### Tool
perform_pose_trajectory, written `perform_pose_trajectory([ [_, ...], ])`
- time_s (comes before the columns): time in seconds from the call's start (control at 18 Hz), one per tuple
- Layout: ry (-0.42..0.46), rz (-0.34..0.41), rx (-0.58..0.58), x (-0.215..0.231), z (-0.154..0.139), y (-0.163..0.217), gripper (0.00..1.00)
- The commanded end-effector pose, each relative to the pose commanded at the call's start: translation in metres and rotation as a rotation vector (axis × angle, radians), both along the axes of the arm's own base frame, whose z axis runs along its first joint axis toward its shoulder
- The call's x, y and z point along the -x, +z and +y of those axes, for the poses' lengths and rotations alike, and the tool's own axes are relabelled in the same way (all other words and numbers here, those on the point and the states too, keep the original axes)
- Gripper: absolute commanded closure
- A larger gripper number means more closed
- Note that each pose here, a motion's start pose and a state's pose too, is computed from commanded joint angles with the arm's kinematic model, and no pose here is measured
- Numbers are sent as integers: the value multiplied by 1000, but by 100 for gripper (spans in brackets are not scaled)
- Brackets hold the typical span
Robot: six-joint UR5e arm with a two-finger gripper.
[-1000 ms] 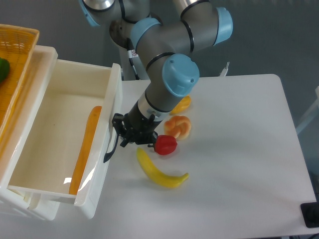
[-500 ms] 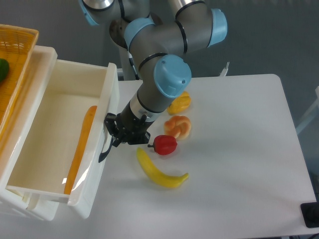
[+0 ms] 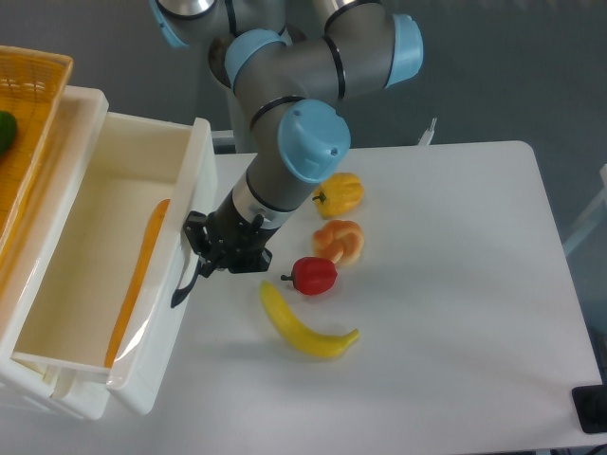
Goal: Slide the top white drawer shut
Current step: 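Push the drawer front with the gripper, sliding the drawer into the unit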
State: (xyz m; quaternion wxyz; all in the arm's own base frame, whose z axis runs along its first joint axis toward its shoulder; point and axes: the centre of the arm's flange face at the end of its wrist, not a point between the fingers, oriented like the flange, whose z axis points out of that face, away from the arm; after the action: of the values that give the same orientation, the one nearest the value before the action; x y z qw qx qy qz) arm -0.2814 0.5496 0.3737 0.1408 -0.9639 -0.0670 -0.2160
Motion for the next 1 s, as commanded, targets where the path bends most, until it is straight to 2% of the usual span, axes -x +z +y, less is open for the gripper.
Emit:
perform_pose_trajectory([
  [1.0, -57, -2, 6, -68, 27, 14, 89],
])
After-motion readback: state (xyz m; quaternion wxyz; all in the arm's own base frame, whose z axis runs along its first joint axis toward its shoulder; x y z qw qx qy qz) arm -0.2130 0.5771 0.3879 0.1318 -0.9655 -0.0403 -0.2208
